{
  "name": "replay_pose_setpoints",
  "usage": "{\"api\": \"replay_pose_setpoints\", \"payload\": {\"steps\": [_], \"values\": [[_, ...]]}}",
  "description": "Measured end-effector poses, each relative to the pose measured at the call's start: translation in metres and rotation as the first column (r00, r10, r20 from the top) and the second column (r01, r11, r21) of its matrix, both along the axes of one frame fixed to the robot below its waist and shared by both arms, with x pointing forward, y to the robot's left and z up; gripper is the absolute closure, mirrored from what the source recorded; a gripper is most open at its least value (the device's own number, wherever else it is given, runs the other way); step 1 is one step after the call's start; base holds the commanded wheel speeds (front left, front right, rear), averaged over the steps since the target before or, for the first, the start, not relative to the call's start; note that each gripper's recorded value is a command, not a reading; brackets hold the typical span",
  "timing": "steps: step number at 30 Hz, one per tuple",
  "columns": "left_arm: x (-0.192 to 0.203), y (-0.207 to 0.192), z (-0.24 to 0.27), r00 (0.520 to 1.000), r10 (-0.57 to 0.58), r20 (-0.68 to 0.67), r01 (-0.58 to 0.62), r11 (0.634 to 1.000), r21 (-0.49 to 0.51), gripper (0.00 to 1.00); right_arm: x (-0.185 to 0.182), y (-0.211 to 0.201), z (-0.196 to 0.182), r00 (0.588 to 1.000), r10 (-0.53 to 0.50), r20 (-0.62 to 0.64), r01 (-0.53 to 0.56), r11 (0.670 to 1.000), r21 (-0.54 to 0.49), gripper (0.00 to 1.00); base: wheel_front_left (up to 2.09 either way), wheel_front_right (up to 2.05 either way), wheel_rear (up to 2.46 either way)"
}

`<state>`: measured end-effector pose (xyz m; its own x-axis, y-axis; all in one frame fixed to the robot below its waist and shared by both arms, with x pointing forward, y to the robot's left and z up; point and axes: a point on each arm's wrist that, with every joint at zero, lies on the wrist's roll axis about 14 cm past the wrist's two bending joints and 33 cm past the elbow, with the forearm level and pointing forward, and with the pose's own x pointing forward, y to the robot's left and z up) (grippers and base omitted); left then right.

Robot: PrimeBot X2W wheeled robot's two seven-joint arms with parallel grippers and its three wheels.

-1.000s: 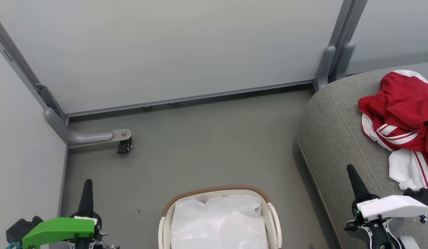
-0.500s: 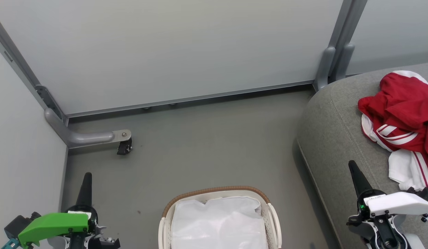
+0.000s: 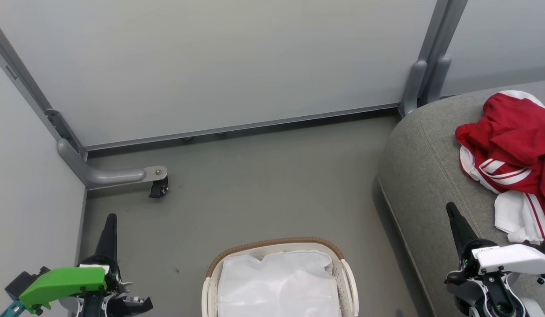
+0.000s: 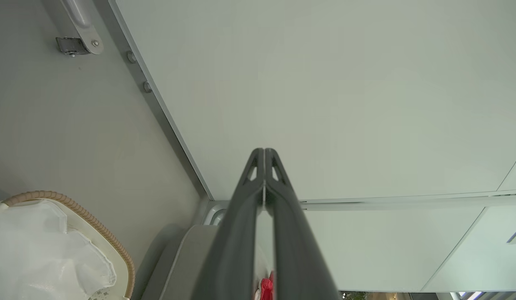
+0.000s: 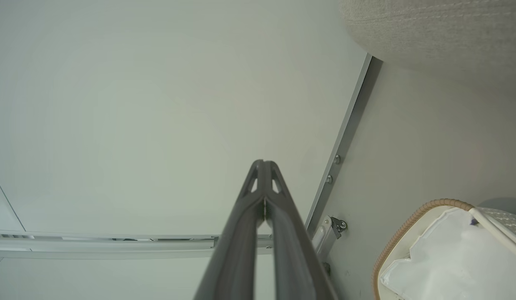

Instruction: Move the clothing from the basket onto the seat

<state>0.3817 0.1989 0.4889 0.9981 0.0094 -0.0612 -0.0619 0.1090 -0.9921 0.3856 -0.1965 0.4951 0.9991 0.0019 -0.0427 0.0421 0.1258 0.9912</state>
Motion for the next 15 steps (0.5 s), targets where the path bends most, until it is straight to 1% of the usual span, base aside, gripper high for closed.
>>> {"api": "replay_pose_setpoints", "payload": {"steps": [15], "values": [[0.0038, 0.0002, 0.0107, 0.999, -0.003, 0.037, 0.006, 0.996, -0.091, 1.00, 0.0015, -0.0027, 0.0071, 1.000, -0.006, 0.025, 0.003, 0.995, 0.105, 1.00, 0.00, 0.00, 0.00]]}}
